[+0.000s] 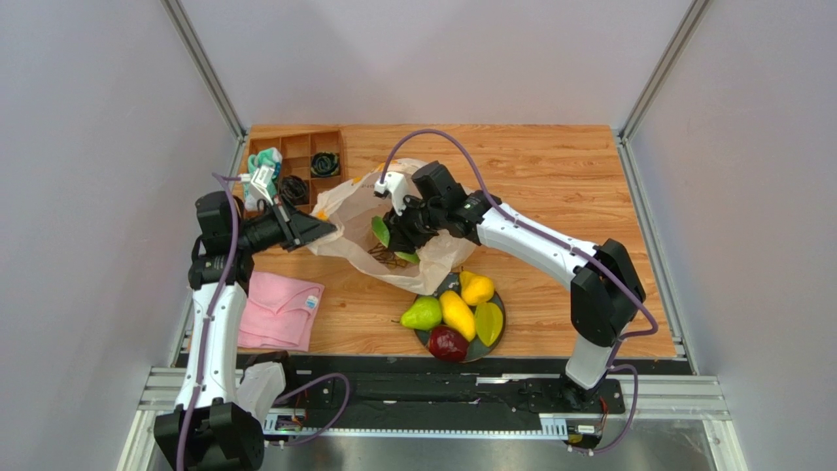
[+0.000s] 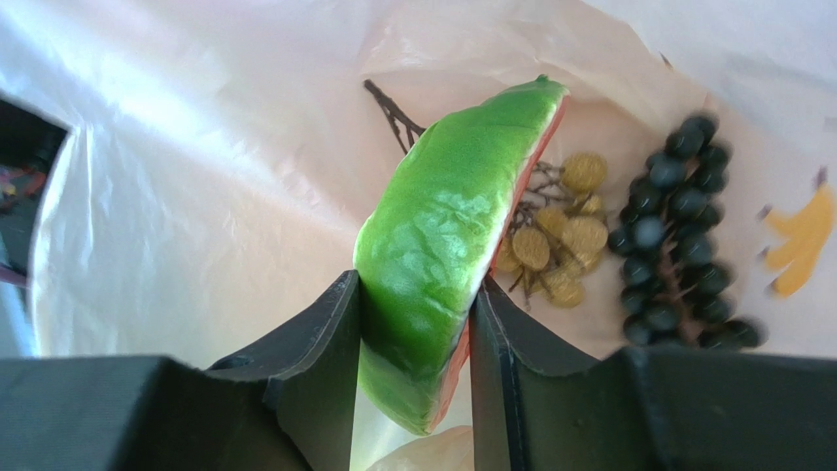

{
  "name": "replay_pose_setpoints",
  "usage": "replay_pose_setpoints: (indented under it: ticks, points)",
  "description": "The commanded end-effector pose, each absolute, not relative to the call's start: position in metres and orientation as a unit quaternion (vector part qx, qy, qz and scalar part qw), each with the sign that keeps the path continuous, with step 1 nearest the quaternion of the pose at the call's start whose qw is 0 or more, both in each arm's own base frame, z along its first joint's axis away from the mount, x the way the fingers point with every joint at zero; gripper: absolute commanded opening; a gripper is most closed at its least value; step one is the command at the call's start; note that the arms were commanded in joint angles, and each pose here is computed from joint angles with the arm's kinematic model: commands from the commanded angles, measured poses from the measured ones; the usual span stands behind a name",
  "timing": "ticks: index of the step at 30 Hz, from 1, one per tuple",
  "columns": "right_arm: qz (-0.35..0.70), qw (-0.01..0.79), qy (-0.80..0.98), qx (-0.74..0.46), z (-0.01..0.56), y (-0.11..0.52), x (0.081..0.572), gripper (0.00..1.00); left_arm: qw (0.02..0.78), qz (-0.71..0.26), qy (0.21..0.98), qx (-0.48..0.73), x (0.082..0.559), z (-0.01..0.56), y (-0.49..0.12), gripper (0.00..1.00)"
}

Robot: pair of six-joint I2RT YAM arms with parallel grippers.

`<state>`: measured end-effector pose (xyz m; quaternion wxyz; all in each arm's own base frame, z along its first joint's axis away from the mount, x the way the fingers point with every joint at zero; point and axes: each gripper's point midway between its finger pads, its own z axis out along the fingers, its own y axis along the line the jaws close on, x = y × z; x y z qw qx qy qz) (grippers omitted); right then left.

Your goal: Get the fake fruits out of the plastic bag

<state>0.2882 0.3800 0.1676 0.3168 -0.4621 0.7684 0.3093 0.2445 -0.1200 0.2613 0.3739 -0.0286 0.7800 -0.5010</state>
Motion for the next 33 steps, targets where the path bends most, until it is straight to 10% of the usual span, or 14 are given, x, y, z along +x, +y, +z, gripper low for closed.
replay_pose_setpoints:
  ticks: [1, 10, 19, 33]
  points:
    - [0.253, 0.434, 0.66, -0.559, 0.217, 0.401, 0.287, 0.16, 0.429, -0.502, 0.751, 0.016, 0.267, 0.317, -0.118, 0.0]
    - [0.365, 0.476, 0.578, -0.553, 0.317, 0.414, 0.246, 0.18, 0.439, -0.484, 0.757, 0.014, 0.3, 0.34, -0.11, 0.0]
    - [0.255, 0.579, 0.517, -0.576, 0.38, 0.352, 0.236, 0.09, 0.435, -0.457, 0.776, -0.003, 0.316, 0.319, -0.1, 0.0]
    - [0.243, 0.38, 0.511, -0.732, 0.274, 0.236, 0.121, 0.12, 0.444, -0.435, 0.783, 0.0, 0.33, 0.325, -0.094, 0.0]
